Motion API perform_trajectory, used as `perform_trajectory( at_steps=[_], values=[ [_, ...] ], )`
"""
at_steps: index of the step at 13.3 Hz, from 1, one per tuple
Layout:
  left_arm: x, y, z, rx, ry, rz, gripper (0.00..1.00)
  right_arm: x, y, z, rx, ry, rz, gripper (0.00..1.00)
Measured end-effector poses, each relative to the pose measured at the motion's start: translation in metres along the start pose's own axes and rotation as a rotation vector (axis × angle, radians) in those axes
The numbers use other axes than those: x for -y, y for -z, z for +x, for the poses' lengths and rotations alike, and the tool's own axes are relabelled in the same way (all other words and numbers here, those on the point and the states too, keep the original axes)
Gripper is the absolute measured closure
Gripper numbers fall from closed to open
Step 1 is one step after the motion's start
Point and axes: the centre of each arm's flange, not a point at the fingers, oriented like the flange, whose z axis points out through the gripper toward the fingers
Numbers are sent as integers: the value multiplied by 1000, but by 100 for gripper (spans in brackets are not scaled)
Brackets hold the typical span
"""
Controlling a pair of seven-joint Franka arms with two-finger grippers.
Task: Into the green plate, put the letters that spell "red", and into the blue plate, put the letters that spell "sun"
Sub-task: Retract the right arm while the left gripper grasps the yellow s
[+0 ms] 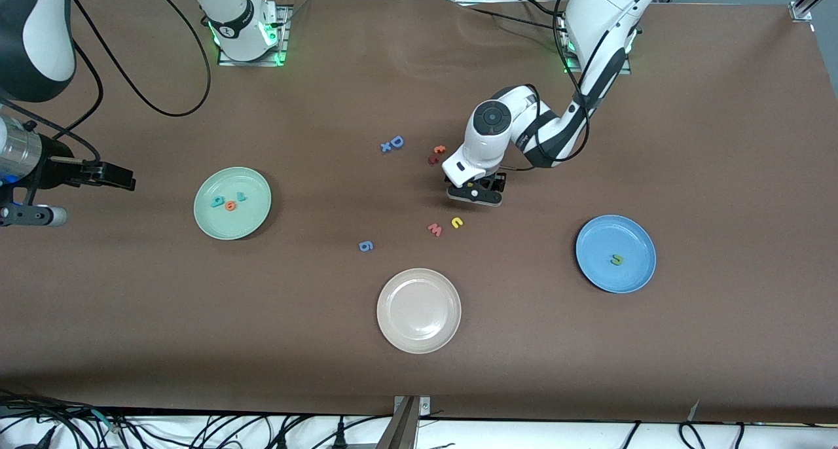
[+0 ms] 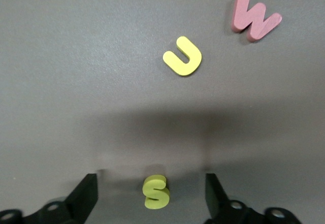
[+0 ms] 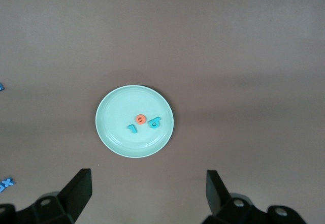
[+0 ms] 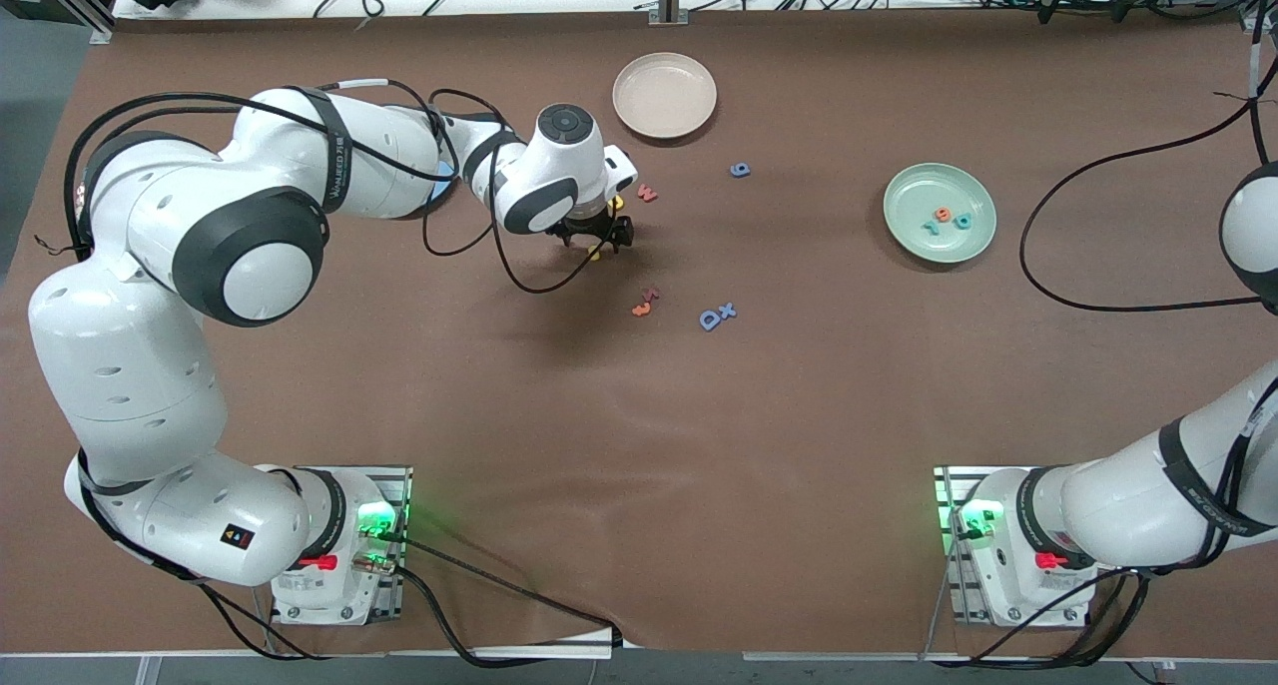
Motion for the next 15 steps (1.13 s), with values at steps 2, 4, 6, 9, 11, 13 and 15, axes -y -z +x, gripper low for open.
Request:
perform_trajectory(
  at_steps=[2,4,6,9,11,13,15],
  values=[
    [-1,-2,-1,3,6,-1,19,-9,2,-7,-22,-6,20,0],
    [-1,-2,-1,3,10,-2,27,-14,4,-15,-33,-3,37,0],
    [-1,-2,-1,3,20,-2,46,-13,5,-20,-35,6,32,0],
    [-1,-1,-1,1,35,-2,65,-7,6,-21,-37,17,31,0],
    [-1,0,0,-1,37,-3,78,-3,5,-21,-35,26,27,0],
    [-1,0,0,-1,38,-3,78,-1,3,-21,-30,28,23,0],
    [-1,0,0,-1,38,-3,78,-1,1,-21,-25,29,22,0]
  ],
)
